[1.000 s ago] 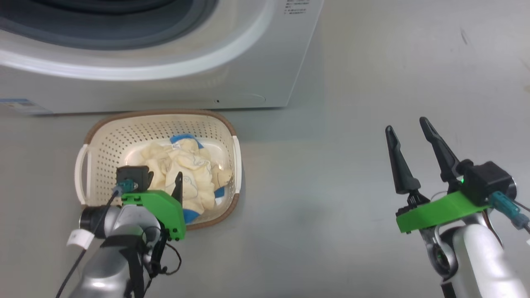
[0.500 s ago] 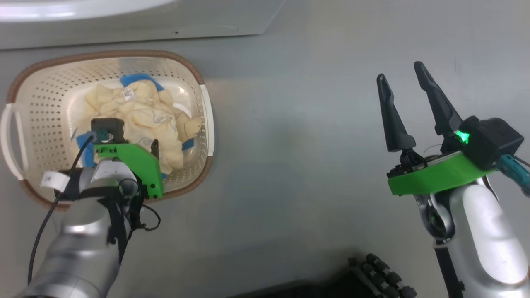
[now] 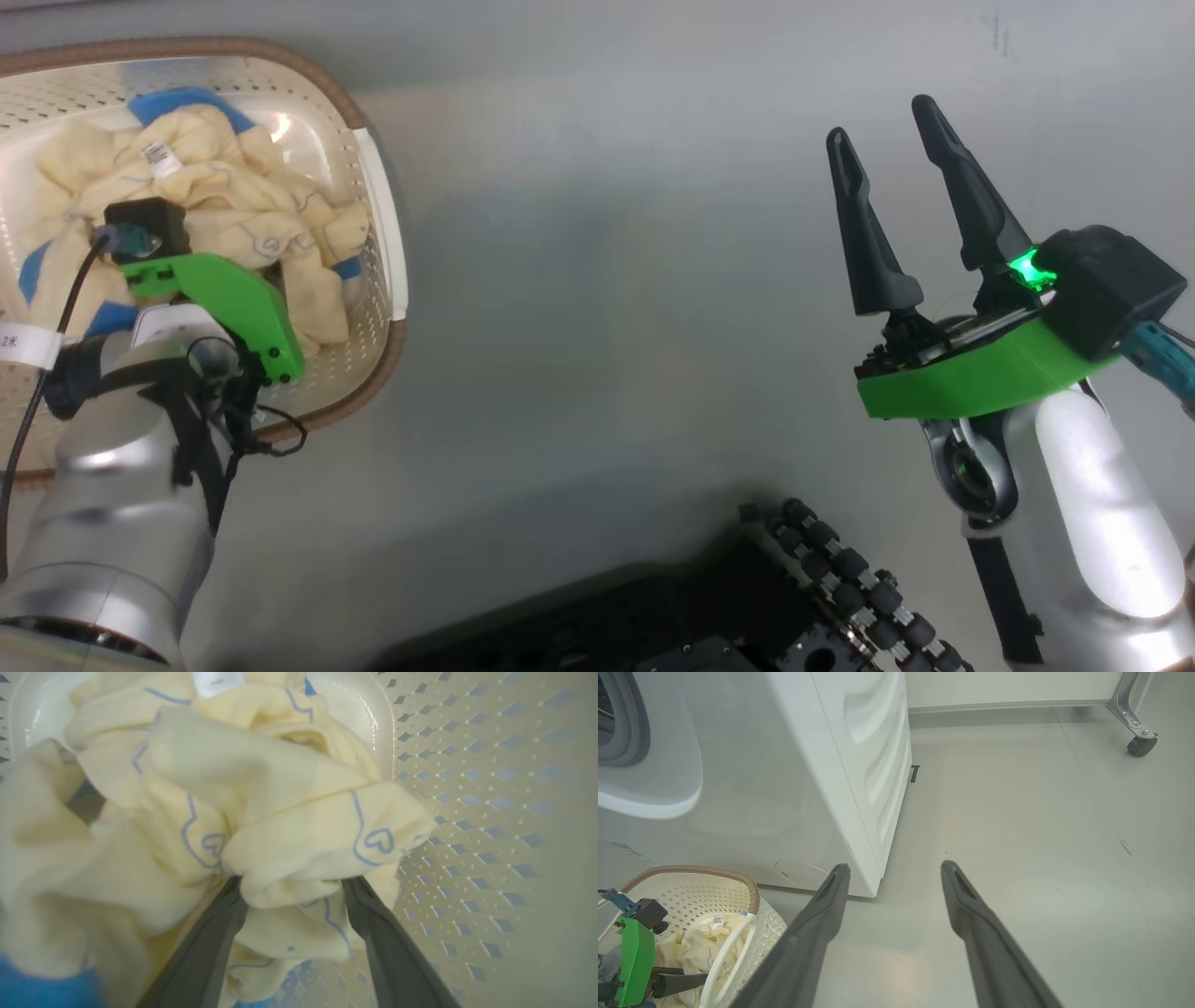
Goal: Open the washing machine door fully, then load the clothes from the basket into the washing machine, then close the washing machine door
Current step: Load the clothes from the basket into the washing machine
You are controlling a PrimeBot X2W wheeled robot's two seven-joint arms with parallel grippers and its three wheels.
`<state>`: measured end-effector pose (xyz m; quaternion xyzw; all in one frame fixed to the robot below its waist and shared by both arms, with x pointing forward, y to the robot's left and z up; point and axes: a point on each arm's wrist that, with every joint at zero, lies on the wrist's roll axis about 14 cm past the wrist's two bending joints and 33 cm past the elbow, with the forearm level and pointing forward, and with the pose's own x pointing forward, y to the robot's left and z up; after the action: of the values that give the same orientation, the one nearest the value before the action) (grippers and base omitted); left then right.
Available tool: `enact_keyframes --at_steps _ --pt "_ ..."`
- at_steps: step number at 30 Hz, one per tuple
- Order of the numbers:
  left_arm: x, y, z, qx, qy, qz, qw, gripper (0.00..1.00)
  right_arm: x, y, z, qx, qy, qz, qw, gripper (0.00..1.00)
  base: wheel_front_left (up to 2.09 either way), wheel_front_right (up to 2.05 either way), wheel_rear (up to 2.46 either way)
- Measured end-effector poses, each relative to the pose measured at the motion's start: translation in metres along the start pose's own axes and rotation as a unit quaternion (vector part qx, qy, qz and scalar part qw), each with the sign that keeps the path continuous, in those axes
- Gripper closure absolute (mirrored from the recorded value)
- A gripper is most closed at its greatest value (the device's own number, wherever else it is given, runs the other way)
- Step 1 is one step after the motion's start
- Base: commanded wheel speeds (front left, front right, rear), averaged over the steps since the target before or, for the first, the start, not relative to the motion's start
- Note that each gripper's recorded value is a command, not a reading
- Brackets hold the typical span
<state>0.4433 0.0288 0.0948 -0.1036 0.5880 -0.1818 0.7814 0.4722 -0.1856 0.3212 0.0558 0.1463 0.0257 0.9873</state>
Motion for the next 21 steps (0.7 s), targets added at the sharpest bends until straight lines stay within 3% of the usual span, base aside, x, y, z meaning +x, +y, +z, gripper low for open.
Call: enact_keyframes --at_steps 4,5,6,7,14,21 --pt "0.011 0.005 -0.001 -0.006 0.006 0.018 1.000 0.00 -0.001 -0.006 -0.005 -0.001 0.007 -0.008 1.000 0.00 0.00 0.00 0.00" --pt "0.013 0.005 0.000 -0.005 0.004 0.021 1.000 0.16 -0.001 -0.008 -0.006 -0.002 0.009 -0.009 1.000 0.00 0.00 0.00 0.00" --pt "0.015 0.007 0.002 -0.005 0.000 0.027 1.000 0.69 -0.002 -0.009 -0.007 -0.003 0.010 -0.011 1.000 0.00 0.00 0.00 0.00" --pt "0.016 0.008 0.003 -0.005 -0.004 0.033 0.999 1.00 -0.002 -0.009 -0.007 -0.003 0.011 -0.012 1.000 0.00 0.00 0.00 0.00" --pt "0.009 0.013 0.006 -0.004 -0.009 0.043 0.999 1.00 -0.001 -0.007 -0.002 0.004 0.003 -0.010 1.000 0.00 0.00 0.00 0.00" --pt "-0.009 0.015 0.022 0.008 -0.065 0.051 0.997 1.00 -0.001 -0.011 0.005 0.004 -0.006 -0.017 1.000 0.00 0.00 0.00 0.00"
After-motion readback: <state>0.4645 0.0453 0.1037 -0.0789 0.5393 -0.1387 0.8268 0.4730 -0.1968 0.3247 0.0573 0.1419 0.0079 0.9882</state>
